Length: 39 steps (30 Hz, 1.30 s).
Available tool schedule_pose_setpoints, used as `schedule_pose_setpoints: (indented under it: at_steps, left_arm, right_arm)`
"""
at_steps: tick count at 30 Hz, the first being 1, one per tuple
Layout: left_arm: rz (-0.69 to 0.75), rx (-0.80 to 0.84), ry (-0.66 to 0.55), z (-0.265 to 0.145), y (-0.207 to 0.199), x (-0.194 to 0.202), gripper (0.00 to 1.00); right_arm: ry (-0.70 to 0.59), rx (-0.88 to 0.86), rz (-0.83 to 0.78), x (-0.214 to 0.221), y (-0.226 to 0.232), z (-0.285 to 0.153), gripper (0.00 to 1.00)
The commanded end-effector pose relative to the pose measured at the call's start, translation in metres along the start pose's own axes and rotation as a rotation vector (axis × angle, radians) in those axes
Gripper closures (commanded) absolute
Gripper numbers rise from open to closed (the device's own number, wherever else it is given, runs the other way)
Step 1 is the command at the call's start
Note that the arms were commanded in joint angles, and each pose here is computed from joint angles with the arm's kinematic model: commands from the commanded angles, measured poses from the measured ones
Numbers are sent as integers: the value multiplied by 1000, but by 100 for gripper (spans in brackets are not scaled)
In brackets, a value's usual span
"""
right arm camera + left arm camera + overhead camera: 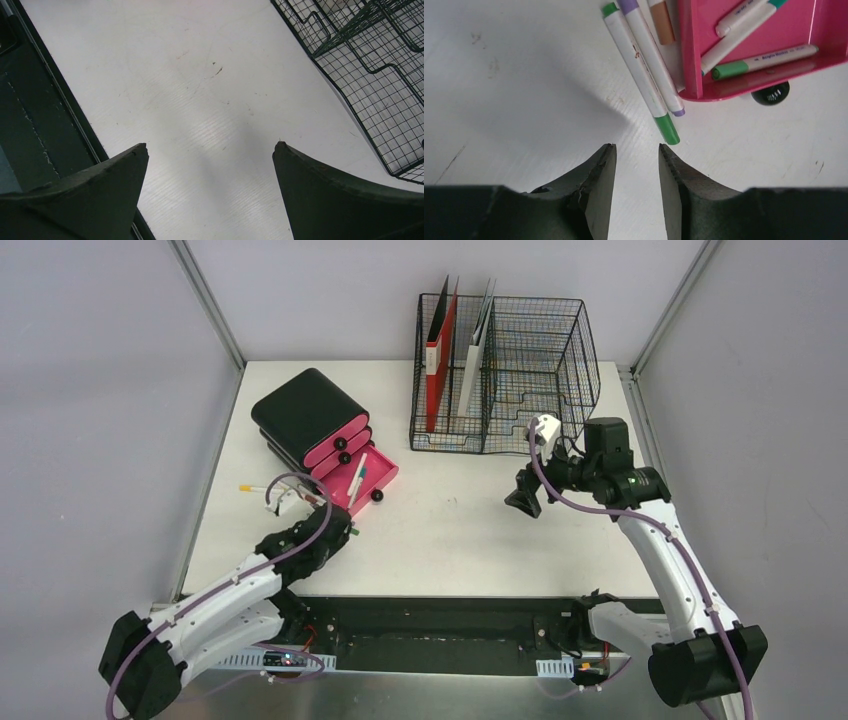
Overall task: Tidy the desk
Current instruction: Pick up the stationery from the center of the board.
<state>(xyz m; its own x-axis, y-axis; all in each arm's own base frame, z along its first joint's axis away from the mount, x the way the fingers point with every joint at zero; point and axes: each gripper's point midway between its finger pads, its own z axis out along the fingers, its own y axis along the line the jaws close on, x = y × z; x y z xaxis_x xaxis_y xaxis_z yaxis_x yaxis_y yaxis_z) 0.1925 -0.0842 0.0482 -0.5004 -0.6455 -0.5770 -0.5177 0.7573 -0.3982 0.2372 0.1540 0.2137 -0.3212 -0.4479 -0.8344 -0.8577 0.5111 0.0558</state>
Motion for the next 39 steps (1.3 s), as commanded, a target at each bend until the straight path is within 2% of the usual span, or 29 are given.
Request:
schedule_pose_setpoints:
  at_steps: [1,7,14,39]
  left_arm:
    - [-109,-158,-57,-5,3,-21,62]
    - [-79,-223,-62,3,-12,-26,62]
    - [-70,-222,-53,17,-26,-30,64]
    - [-30,-269,70,50,-24,-5,65]
  right_arm:
    - [-22,13,-32,-11,-4,-4,1]
    - [-26,19,-29,-11,-6,-5,1]
    - [-29,22,-32,-12,-6,-7,1]
    - [-26,16,-33,-10,-5,-6,1]
